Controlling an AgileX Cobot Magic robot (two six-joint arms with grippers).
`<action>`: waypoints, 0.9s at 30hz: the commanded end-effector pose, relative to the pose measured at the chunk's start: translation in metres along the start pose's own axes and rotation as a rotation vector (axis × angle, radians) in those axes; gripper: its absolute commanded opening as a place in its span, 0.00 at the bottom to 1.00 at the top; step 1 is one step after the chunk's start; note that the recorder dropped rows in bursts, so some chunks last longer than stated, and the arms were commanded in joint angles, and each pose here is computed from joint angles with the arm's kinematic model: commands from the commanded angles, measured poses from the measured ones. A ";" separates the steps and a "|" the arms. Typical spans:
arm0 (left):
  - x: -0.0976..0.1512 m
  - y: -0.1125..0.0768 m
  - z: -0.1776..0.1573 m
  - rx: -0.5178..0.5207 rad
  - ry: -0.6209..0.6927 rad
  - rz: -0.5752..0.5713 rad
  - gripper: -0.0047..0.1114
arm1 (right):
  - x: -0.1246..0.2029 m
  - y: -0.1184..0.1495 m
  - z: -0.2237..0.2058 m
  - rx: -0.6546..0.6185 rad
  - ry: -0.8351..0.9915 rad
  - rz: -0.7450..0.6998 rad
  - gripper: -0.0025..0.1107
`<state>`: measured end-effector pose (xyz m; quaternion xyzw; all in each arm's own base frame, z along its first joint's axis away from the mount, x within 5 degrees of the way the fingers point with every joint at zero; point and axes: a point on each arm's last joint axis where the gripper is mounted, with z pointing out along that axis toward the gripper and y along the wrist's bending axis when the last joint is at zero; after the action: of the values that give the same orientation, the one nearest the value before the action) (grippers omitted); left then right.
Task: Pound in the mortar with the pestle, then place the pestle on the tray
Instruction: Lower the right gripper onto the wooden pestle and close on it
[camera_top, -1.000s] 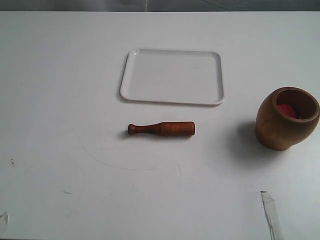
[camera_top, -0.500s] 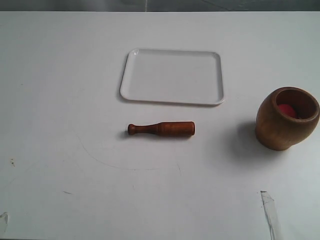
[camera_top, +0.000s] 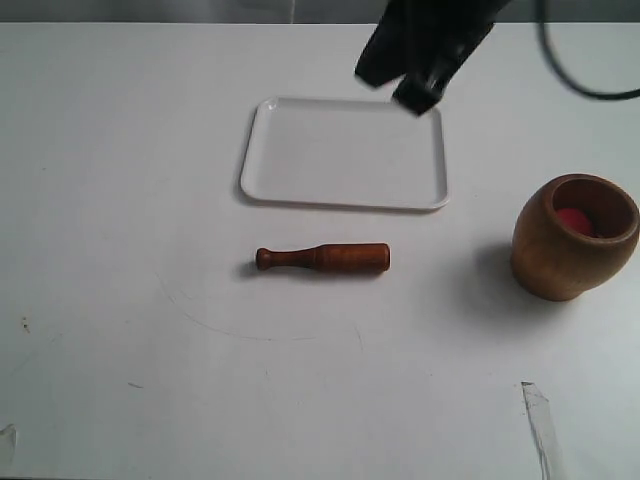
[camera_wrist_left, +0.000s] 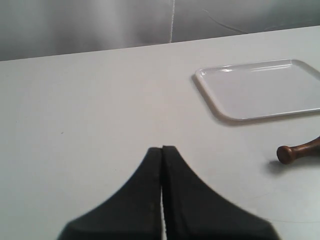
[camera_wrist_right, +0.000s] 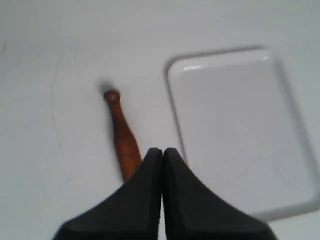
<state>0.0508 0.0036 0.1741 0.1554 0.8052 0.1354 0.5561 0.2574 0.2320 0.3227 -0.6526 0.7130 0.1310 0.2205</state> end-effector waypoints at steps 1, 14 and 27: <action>0.000 -0.001 0.000 0.008 -0.007 -0.012 0.04 | -0.003 0.010 0.077 -0.132 0.224 -0.125 0.02; 0.000 -0.001 0.000 0.008 -0.007 -0.012 0.04 | -0.008 0.035 0.167 -0.190 0.299 -0.226 0.22; 0.000 -0.001 0.000 0.008 -0.007 -0.012 0.04 | 0.001 0.036 0.219 -0.203 0.256 -0.152 0.52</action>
<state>0.0508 0.0036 0.1741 0.1554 0.8052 0.1354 0.5561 0.2539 0.3373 0.1331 -0.7307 0.6714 0.1026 0.0689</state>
